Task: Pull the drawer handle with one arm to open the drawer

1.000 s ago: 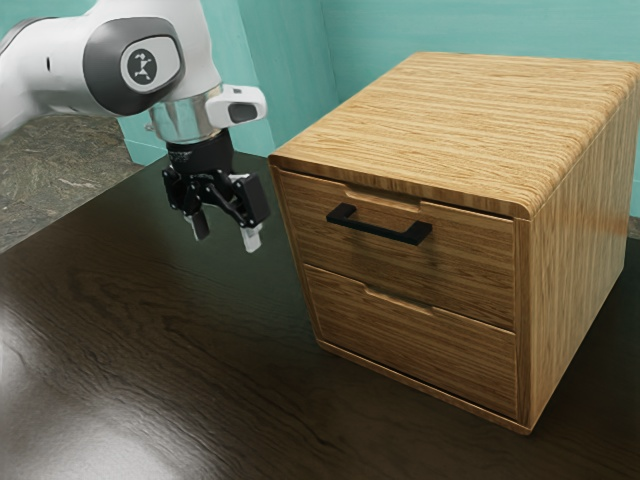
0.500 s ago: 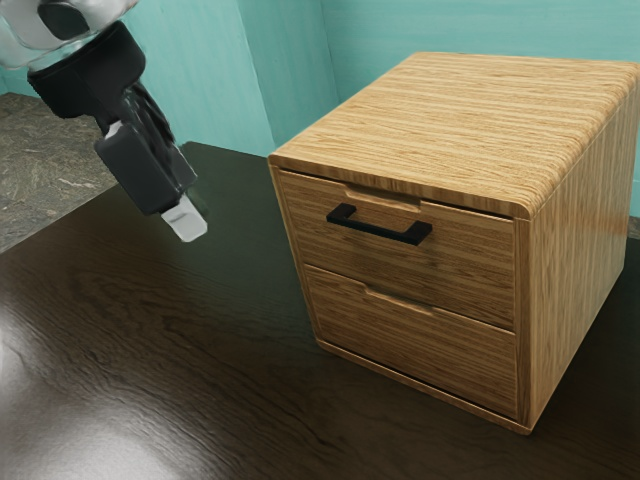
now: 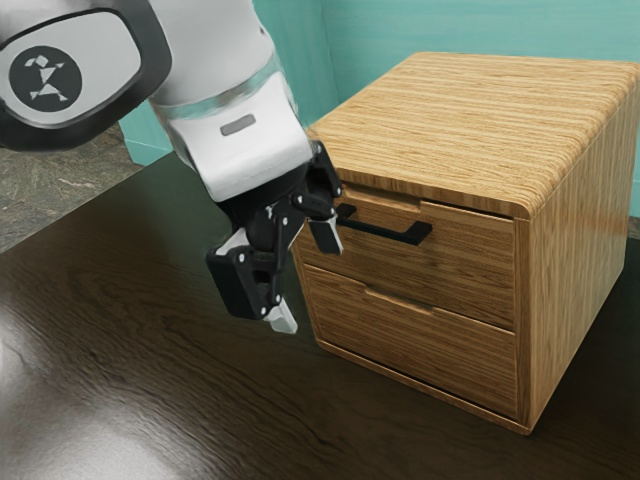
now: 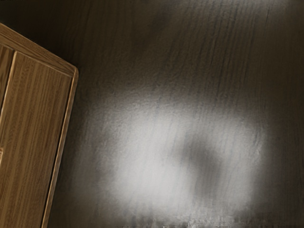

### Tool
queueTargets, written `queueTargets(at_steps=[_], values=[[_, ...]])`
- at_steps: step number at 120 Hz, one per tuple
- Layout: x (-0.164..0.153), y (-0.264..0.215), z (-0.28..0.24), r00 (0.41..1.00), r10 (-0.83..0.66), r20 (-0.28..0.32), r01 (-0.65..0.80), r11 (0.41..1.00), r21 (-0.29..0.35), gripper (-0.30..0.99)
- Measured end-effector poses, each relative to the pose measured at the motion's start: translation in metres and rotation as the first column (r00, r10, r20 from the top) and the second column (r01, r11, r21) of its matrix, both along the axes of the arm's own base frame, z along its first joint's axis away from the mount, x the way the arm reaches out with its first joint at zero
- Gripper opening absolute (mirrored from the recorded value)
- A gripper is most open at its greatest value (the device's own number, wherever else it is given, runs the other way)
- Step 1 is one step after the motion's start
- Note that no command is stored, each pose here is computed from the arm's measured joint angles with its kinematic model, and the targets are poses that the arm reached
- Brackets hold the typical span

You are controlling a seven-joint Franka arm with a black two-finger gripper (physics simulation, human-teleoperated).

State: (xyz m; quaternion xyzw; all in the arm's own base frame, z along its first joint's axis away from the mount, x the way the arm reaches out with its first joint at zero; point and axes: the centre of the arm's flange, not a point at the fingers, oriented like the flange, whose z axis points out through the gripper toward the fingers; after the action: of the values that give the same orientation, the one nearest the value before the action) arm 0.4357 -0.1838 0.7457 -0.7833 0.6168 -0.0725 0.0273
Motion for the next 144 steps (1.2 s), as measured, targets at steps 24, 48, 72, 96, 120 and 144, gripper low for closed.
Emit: queueTargets(at_steps=[24,48,72,96,120,144], values=[[-0.002,-0.006,-0.042,0.99,-0.138,0.033,0.135,0.988,0.074,0.69],[-0.021,0.011,-0.023,0.953,-0.207,0.219,0.194,0.978,0.08,0.69],[0.016,0.018,-0.034,0.923,-0.233,0.307,0.224,0.972,0.065,0.69],[0.049,0.011,-0.048,0.902,-0.268,0.338,0.259,0.963,0.072,0.69],[0.056,0.01,-0.051,0.894,-0.302,0.33,0.287,0.953,0.095,0.69],[0.071,0.009,-0.077,0.907,-0.329,0.262,0.311,0.944,0.109,0.69]])
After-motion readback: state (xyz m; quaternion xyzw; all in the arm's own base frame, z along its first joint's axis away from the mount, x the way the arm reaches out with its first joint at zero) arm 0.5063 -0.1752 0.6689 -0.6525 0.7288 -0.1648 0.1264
